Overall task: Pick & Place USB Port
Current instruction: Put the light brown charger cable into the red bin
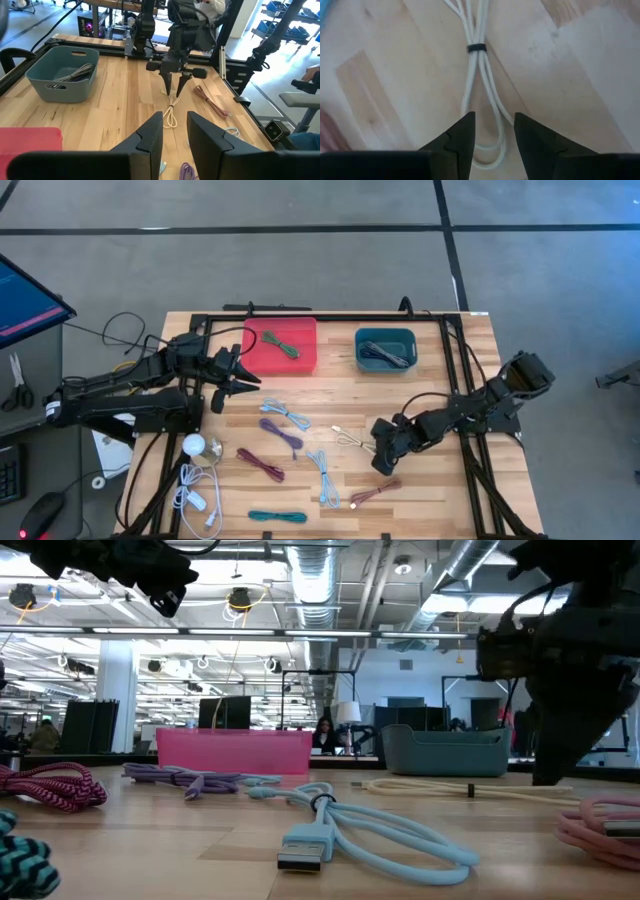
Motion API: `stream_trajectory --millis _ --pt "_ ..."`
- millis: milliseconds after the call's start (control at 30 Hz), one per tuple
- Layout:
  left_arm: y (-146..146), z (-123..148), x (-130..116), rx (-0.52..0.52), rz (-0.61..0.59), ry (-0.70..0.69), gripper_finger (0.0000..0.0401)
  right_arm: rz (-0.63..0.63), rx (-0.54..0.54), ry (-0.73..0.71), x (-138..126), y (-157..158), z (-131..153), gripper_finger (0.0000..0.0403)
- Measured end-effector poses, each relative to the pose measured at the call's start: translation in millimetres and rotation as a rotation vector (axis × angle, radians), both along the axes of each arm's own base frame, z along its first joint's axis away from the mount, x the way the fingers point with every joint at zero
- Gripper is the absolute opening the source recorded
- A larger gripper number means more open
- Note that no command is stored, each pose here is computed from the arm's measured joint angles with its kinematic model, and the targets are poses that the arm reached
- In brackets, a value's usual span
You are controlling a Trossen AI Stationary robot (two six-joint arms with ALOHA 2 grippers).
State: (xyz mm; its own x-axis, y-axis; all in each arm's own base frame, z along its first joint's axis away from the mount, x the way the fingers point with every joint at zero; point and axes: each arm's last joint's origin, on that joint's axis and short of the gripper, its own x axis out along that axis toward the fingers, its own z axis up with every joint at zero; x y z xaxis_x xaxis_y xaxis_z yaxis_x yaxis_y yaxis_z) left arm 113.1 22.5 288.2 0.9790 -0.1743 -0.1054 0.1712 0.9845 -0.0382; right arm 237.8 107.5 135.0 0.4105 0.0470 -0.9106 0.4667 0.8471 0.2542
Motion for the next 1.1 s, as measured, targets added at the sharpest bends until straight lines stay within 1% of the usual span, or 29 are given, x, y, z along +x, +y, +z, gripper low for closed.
stream_trajectory --millis 133,233,367,467,600,633,800,1100 --pt "0 0 0 0.000 0.000 0.000 0.0087 0.012 0.040 0.039 5 4 -13 0.0131" --pt "0 0 0 0.000 0.000 0.000 0.0087 0.017 0.034 0.041 7 6 -20 0.0130" --pt "0 0 0 0.000 0.000 0.000 0.0087 0.044 0.026 0.045 10 7 -20 0.0118" --pt "0 0 0 0.000 0.000 0.000 0.0087 0.047 0.023 0.049 10 6 -20 0.0087" --pt "0 0 0 0.000 -0.001 0.000 0.0087 0.069 0.012 0.040 10 5 -18 0.0018" --pt "0 0 0 0.000 0.000 0.000 0.0087 0.080 0.010 0.032 10 5 -16 0.0011" --pt "0 0 0 0.000 0.000 0.000 0.0087 0.084 0.019 -0.022 12 1 -5 0.0003" --pt "0 0 0 0.000 0.000 0.000 0.0087 0.101 -0.107 -0.197 12 -20 32 0.0001"
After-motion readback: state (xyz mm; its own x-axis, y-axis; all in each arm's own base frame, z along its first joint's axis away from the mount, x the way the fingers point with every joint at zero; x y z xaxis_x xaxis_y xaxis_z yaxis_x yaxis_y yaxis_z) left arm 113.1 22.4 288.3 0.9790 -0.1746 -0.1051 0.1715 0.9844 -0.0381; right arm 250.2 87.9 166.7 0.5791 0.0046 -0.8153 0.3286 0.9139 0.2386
